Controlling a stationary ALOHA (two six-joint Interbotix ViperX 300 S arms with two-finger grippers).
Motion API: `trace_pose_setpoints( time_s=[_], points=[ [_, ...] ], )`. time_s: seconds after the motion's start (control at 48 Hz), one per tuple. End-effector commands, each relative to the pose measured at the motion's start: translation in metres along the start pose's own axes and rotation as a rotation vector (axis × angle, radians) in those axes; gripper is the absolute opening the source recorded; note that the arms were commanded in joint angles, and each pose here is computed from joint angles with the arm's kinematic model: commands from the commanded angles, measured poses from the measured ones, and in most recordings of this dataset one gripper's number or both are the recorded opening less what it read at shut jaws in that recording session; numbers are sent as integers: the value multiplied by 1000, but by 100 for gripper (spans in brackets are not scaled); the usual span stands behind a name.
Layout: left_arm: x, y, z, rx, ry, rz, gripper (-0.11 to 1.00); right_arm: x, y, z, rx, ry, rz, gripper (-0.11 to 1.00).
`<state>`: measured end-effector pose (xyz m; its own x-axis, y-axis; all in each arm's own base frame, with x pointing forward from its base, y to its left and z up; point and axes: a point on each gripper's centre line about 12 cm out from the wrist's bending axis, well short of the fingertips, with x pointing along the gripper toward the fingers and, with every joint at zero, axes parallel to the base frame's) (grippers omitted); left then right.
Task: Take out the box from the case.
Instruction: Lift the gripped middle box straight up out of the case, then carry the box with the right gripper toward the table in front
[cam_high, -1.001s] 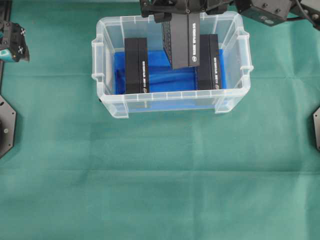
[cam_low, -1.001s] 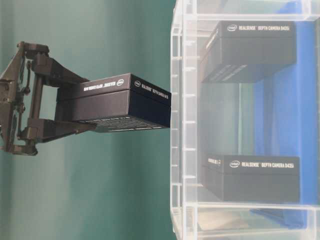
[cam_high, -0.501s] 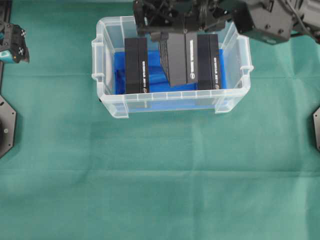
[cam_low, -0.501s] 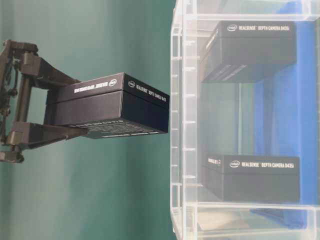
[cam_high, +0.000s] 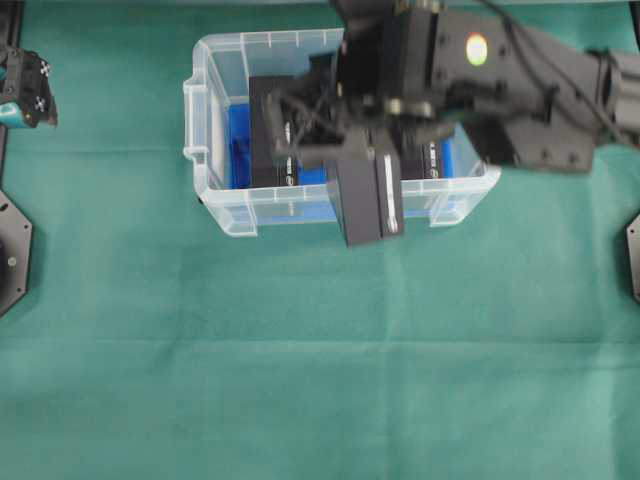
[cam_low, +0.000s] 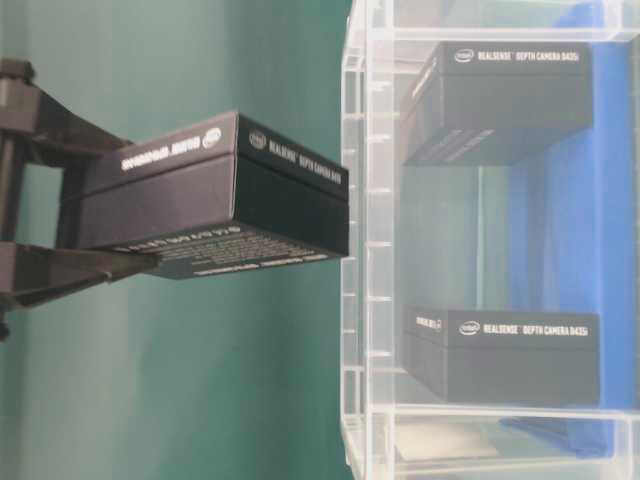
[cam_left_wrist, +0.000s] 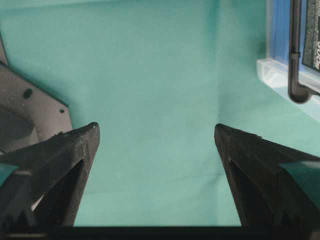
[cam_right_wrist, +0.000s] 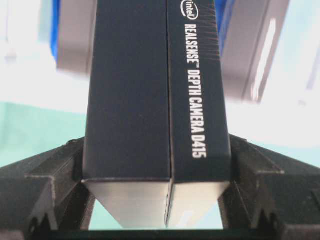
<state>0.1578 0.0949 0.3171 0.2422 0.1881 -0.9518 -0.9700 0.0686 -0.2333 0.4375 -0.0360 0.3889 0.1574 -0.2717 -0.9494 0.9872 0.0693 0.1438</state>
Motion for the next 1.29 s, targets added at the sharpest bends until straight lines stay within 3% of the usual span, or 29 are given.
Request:
trace_pose_setpoints(
  time_s=[0.0, 0.48, 0.897, 1.272],
  points=[
    [-4, -1, 2, -1, -13, -10, 96, -39, -11, -4, 14, -7, 83, 68],
    [-4, -1, 2, -1, -12, -9, 96, -57, -8, -77, 36, 37, 114, 68],
    [-4, -1, 2, -4, -13, -10, 96, -74, -15, -144, 110, 93, 145, 68],
    [-4, -1, 2, -4, -12, -9, 96, -69, -10, -161, 112, 127, 151, 68]
  ],
)
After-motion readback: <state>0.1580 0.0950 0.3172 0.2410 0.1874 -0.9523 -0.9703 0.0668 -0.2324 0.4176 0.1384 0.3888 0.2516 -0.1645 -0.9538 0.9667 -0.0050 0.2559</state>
